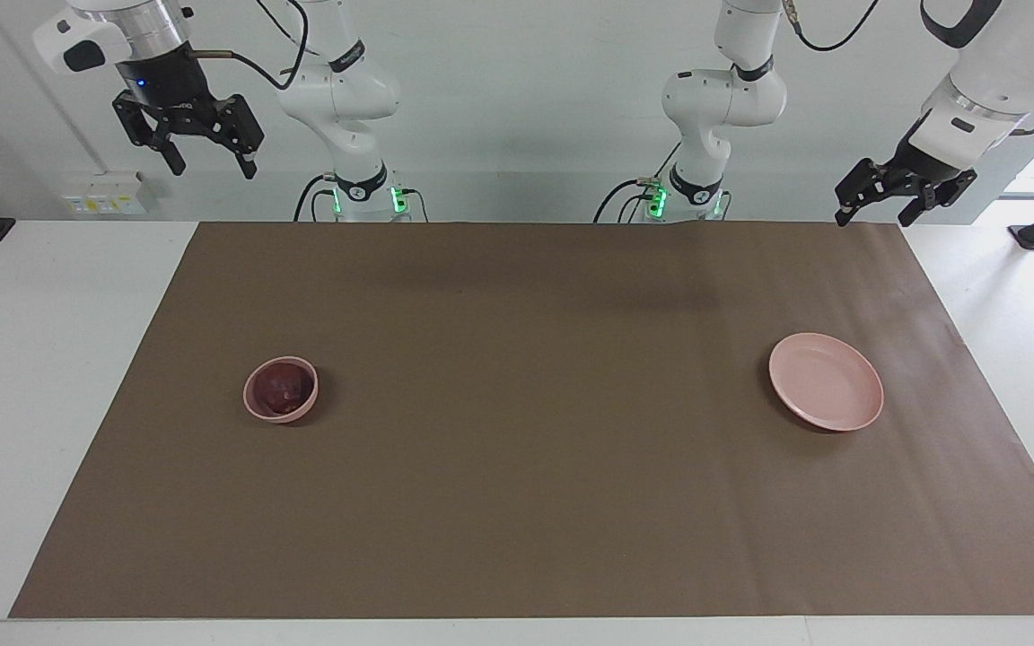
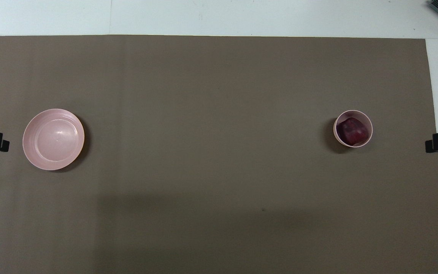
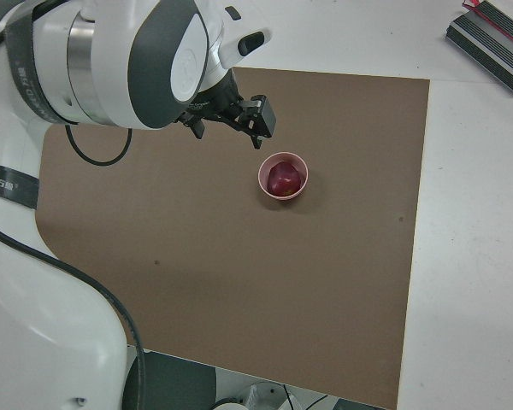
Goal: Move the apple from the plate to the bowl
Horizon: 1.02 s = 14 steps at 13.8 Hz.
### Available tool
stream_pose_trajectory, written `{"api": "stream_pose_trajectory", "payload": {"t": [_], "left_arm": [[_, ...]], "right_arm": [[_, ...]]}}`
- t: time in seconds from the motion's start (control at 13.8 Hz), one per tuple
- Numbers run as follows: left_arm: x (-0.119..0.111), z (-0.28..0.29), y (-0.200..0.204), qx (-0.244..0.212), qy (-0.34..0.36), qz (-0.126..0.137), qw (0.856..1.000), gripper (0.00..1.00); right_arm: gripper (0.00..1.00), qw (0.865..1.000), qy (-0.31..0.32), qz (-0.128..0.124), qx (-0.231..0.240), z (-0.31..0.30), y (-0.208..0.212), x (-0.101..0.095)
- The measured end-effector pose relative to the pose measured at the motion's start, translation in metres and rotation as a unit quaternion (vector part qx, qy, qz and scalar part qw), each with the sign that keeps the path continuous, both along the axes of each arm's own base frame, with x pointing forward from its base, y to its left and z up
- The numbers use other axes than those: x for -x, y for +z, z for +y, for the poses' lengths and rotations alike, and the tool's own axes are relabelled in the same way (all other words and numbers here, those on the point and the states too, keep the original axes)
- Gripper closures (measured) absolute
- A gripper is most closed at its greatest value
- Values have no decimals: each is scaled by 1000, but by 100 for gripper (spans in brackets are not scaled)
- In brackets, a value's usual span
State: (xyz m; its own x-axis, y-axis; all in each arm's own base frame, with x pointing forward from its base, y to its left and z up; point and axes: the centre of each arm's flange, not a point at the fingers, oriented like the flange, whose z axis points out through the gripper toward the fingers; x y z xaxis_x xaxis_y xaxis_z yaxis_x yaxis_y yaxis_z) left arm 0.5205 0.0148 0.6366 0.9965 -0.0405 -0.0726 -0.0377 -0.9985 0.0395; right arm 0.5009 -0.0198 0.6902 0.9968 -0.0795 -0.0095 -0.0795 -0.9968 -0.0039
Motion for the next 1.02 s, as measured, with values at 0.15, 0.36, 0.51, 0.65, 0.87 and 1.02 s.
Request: {"api": "stream_pose_trajectory", "payload": {"t": [0.15, 0.36, 0.51, 0.65, 0.87, 1.02], "left_arm": [[0, 0, 0, 0, 0, 0, 1000, 0], [0, 0, 0, 0, 0, 0, 1000, 0], [0, 0, 0, 0, 0, 0, 1000, 0], [0, 0, 0, 0, 0, 0, 1000, 0], [0, 0, 0, 0, 0, 0, 1000, 0], [0, 0, 0, 0, 0, 0, 1000, 0]], "right_arm": [[0, 1000, 0, 0, 0, 0, 0, 0], [0, 1000, 0, 0, 0, 0, 0, 0], [0, 1000, 1, -1, 0, 1, 0, 0], [0, 1000, 1, -4, 0, 1, 1, -1], [0, 1000, 1, -4, 1, 1, 1, -1], [0, 1000, 7, -5, 2, 0, 1, -1]]}}
